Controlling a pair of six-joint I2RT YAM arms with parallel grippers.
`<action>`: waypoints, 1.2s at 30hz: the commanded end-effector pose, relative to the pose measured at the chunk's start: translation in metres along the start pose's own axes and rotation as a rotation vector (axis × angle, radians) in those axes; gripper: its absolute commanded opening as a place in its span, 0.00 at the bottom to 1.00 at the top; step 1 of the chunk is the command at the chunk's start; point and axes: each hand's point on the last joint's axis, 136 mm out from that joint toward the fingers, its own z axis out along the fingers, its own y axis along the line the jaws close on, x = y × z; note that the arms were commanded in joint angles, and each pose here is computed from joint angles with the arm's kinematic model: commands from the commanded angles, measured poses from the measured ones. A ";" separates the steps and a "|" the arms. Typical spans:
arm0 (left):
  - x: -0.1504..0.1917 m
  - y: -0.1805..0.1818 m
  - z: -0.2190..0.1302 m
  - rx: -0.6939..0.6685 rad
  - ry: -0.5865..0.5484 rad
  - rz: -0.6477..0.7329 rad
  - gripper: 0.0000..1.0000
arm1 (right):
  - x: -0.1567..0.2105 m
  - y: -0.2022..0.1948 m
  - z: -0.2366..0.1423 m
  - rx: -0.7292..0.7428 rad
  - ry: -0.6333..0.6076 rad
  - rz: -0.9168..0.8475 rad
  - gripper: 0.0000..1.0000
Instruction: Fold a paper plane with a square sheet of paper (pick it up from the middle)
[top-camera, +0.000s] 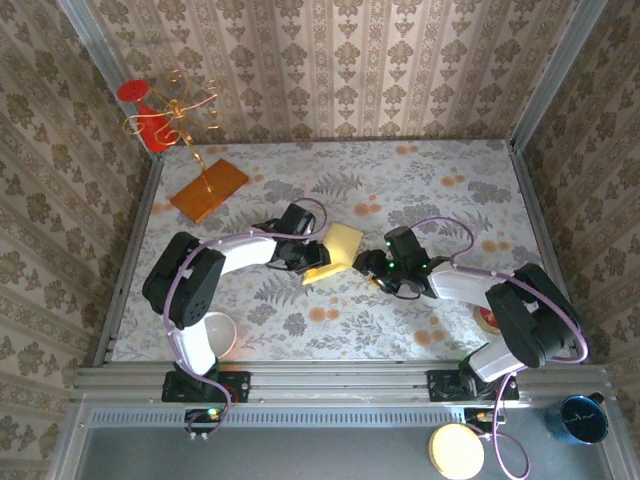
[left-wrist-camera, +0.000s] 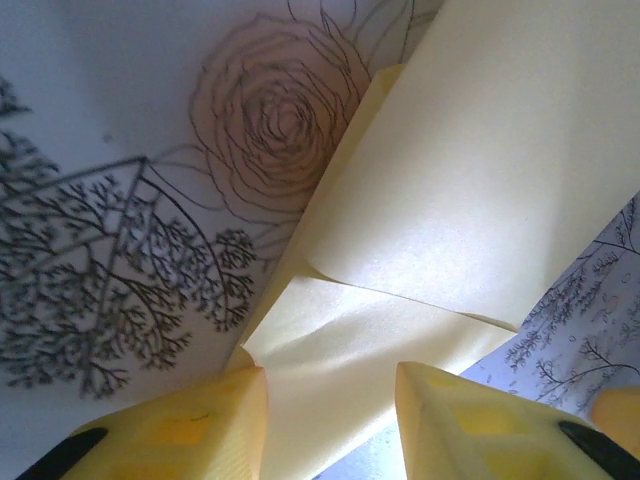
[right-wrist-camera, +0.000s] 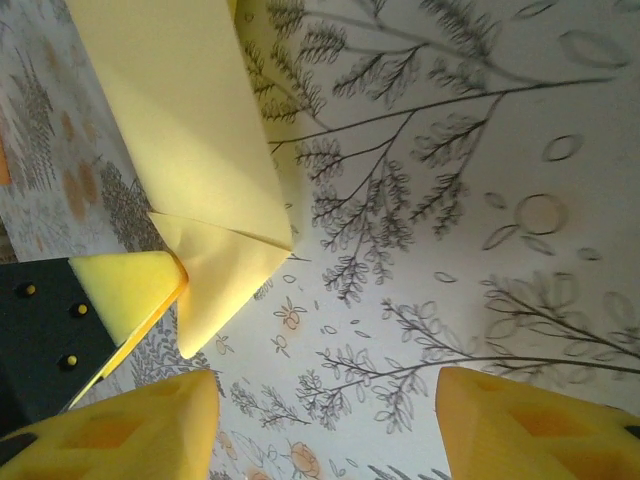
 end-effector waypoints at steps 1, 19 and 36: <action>0.010 0.010 0.005 -0.019 0.032 -0.081 0.40 | -0.004 0.020 0.008 -0.033 0.003 0.016 0.59; 0.017 0.034 0.013 0.054 0.086 -0.234 0.33 | -0.012 0.031 0.048 -0.064 0.042 -0.005 0.36; 0.014 0.039 0.011 0.074 0.091 -0.253 0.33 | -0.016 0.041 0.051 -0.164 0.042 -0.024 0.32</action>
